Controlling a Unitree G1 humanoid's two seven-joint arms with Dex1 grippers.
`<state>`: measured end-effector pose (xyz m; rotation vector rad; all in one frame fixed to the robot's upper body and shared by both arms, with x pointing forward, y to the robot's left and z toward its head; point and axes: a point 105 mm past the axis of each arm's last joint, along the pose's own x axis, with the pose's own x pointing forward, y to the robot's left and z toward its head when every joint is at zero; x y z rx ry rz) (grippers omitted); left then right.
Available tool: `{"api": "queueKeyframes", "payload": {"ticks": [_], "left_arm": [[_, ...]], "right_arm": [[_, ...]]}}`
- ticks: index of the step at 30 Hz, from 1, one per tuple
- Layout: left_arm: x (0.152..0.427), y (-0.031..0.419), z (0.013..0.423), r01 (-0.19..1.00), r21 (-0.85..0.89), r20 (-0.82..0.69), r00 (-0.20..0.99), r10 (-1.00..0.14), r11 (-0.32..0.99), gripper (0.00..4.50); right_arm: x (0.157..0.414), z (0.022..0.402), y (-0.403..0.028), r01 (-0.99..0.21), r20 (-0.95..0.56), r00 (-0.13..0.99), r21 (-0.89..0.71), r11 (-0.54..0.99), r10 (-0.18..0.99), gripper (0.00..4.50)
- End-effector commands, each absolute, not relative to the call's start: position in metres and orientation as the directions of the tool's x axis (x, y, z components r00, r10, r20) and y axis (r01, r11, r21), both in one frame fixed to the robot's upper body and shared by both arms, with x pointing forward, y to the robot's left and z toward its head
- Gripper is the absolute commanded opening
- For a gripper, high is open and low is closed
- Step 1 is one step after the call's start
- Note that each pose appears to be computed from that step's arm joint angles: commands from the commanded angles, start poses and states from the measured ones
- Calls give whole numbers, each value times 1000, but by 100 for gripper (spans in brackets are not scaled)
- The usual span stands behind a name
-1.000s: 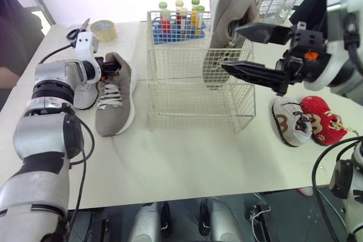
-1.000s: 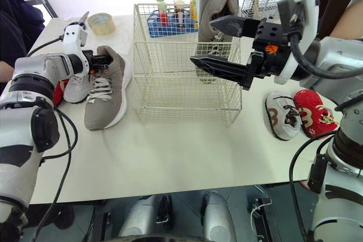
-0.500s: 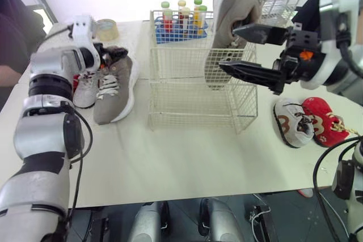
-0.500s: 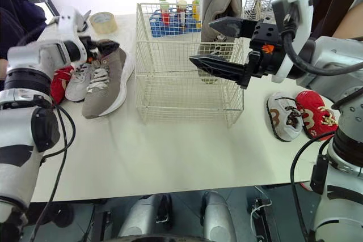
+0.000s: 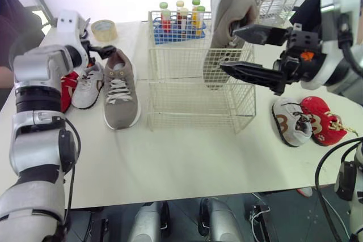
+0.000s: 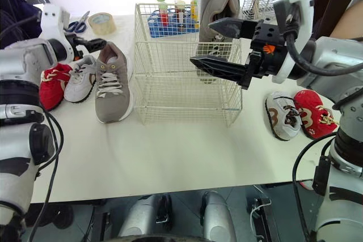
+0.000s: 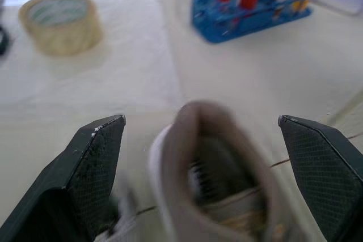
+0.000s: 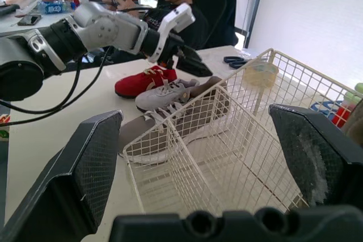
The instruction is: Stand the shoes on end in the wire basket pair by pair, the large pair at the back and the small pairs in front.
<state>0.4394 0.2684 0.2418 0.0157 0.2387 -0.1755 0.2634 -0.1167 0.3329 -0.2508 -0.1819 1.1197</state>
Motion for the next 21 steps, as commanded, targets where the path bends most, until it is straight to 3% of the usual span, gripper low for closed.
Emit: {"api": "queueKeyframes", "payload": {"ticks": [1, 15, 18, 21], "left_arm": [[441, 275, 245, 153, -10, -210, 966, -151, 988, 448], [460, 242, 222, 237, -24, -274, 933, -234, 971, 448], [461, 238, 214, 249, -4, -304, 922, -238, 968, 368], [462, 236, 207, 258, 14, -328, 914, -239, 966, 221]], "right_arm": [[259, 341, -119, -845, 40, 430, -334, 417, 902, 450], [259, 342, -119, -838, 48, 434, -345, 422, 900, 450], [259, 341, -120, -836, 50, 438, -346, 427, 898, 450], [259, 341, -120, -834, 52, 441, -346, 430, 896, 450]]}}
